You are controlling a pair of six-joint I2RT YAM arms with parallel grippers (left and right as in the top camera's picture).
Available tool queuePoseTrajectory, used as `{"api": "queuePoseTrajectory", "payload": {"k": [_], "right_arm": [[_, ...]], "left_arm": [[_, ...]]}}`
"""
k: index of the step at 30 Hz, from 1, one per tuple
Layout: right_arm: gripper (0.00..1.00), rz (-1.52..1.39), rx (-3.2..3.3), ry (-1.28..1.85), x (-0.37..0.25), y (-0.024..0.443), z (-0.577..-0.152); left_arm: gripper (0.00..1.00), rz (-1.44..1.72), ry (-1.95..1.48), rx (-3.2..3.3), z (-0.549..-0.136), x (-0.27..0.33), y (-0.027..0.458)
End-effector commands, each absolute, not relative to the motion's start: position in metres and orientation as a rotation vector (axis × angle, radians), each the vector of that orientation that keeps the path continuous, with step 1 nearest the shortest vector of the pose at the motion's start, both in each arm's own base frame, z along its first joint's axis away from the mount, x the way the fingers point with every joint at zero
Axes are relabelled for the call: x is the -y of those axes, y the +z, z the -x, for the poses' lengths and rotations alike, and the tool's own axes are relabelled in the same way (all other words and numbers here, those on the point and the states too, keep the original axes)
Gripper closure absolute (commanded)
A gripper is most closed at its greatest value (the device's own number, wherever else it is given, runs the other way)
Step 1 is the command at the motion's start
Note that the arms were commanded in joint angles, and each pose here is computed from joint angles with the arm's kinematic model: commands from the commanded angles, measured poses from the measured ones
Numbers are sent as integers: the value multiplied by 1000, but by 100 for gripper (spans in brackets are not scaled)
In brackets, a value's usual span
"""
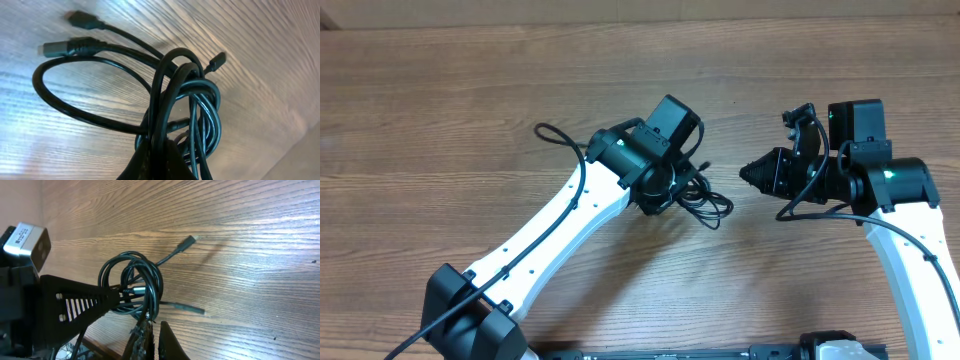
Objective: Untangle cables
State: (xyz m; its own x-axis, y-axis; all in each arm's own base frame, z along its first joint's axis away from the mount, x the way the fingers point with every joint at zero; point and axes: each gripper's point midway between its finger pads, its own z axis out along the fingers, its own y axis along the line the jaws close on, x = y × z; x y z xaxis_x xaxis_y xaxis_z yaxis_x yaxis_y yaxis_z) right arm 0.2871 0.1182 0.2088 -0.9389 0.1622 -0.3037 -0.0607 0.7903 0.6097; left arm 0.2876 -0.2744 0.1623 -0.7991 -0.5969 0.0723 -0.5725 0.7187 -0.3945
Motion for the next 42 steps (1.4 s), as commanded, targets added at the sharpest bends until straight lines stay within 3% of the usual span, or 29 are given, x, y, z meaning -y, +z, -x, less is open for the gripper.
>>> {"api": "queuePoseTrajectory", "payload": {"k": [1, 5, 6, 9, 13, 26, 35, 42], "right_arm": [[96, -56, -2605, 933, -121, 219, -288], [96, -56, -2605, 933, -121, 219, -288], [91, -56, -2605, 933, -121, 219, -288], [59, -56, -2606, 933, -121, 219, -288], [45, -56, -2607, 933, -121, 219, -287], [44, -57, -2608, 934, -121, 219, -287], [45, -58, -2611, 933, -121, 218, -287], [52, -59, -2614, 934, -120, 218, -286]], "left_arm": [[96, 1103, -634, -2779, -292, 270, 170], [96, 860, -680, -2793, -301, 278, 176], [96, 759, -708, -2797, -303, 283, 178], [96, 501, -821, -2804, -305, 301, 188], [96, 154, -956, -2757, -306, 323, 204], [96, -199, -1111, -2661, -298, 346, 222], [96, -242, -1151, -2652, -295, 350, 226], [96, -253, -1176, -2650, -293, 352, 227]]}}
